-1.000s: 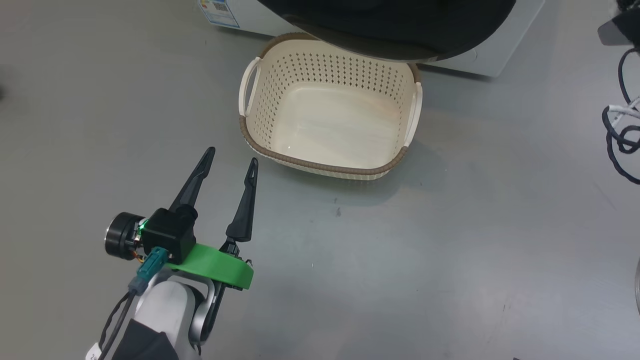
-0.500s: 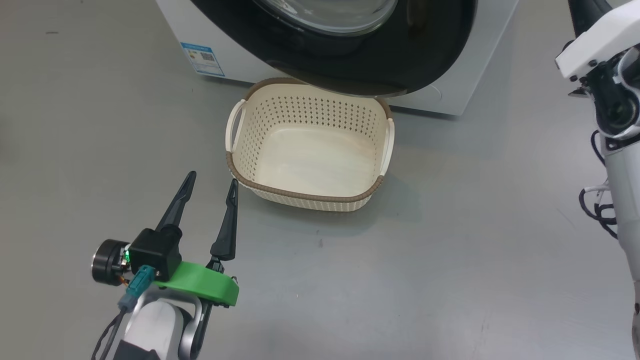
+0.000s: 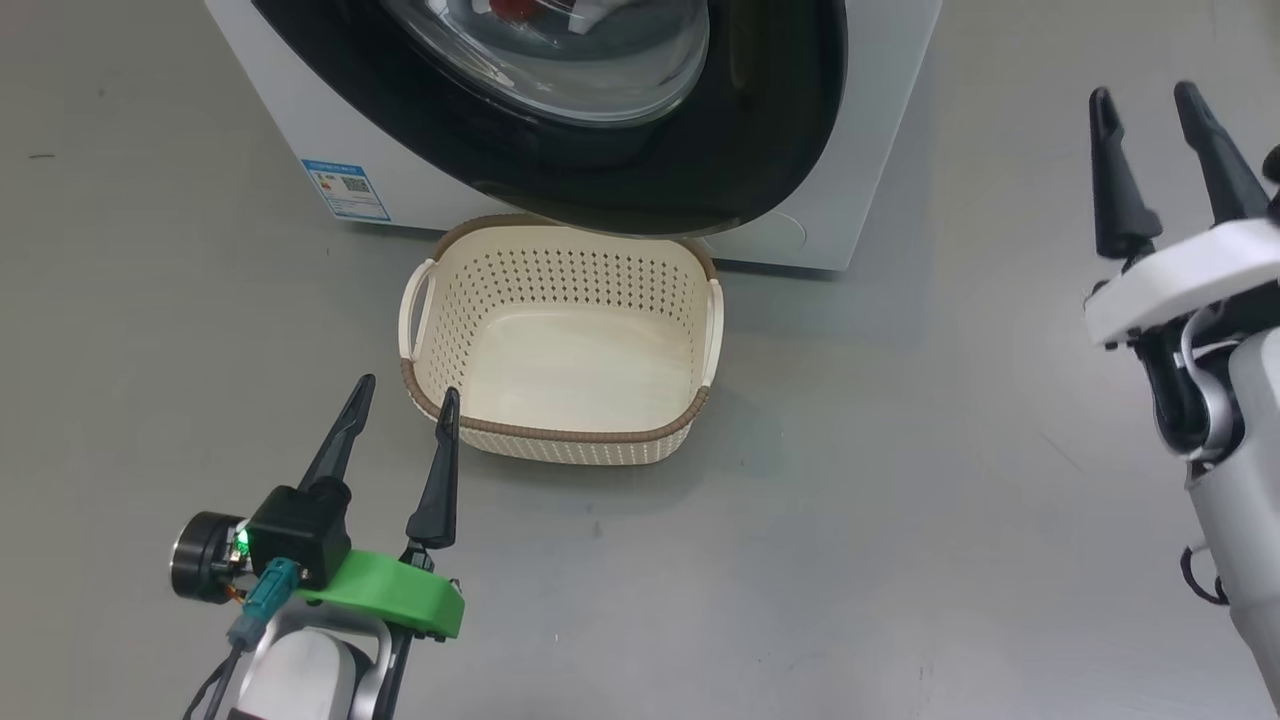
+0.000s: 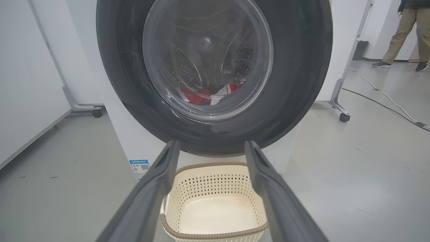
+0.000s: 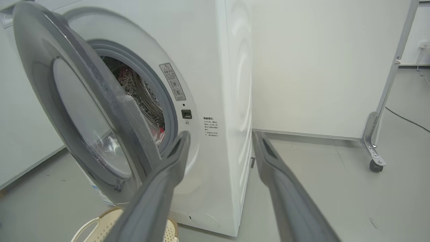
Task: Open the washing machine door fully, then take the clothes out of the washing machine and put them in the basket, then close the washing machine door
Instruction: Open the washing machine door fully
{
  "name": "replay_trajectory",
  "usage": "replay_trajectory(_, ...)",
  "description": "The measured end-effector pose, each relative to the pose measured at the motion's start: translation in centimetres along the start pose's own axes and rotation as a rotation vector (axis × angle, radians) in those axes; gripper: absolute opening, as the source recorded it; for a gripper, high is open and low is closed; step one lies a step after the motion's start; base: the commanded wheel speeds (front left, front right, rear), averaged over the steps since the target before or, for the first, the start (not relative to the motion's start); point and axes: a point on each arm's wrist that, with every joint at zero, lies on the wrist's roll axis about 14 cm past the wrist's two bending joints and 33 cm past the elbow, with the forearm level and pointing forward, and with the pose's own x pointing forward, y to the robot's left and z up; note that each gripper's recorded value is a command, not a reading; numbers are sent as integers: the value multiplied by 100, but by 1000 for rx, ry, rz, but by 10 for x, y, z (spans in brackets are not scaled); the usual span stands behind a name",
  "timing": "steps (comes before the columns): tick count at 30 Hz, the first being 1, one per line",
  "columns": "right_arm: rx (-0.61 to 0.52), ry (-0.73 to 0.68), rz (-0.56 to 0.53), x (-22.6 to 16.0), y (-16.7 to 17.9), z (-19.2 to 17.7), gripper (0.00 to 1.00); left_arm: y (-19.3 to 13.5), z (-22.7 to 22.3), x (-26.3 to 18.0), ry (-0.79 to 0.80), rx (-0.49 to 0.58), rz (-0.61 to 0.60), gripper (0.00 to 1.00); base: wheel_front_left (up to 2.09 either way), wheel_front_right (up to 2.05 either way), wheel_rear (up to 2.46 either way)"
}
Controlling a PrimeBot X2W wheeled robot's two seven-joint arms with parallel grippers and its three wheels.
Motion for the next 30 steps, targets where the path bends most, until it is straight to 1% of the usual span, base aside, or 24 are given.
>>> replay_trajectory(2, -61, 8, -4, -11, -3, -6, 100, -2, 3, 0, -7, -1, -4, 100, 0, 0, 0)
replay_trajectory(3, -69, 6, -20, -16, -5, -8, 100, -2, 4, 0, -11, -1, -7, 100, 0, 0, 0)
replay_trajectory(6, -60, 1, -69, -31, -12, -16, 100, -3, 6, -3, -16, 0, -8, 100, 0, 0, 0)
replay_trajectory(8, -83, 14, -86, -41, -13, -24, 100, -3, 5, -5, -13, 1, -7, 100, 0, 0, 0)
replay_trajectory(11, -57, 22, -125, -52, -15, -35, 100, -3, 5, -6, -15, 4, -8, 100, 0, 0, 0)
replay_trajectory(15, -46, 47, -130, -61, -10, -47, 100, 2, 7, -6, -21, 3, 7, 100, 0, 0, 0)
replay_trajectory(17, -43, 46, -128, -64, -6, -48, 100, 3, 3, -9, -9, 2, 11, 100, 0, 0, 0)
replay_trajectory(23, -53, 46, -148, -76, -8, -48, 100, 0, 4, -10, -13, -1, 2, 100, 0, 0, 0)
replay_trajectory(30, -49, 28, -151, -80, -6, -45, 100, -1, 3, -12, -10, -6, 2, 100, 0, 0, 0)
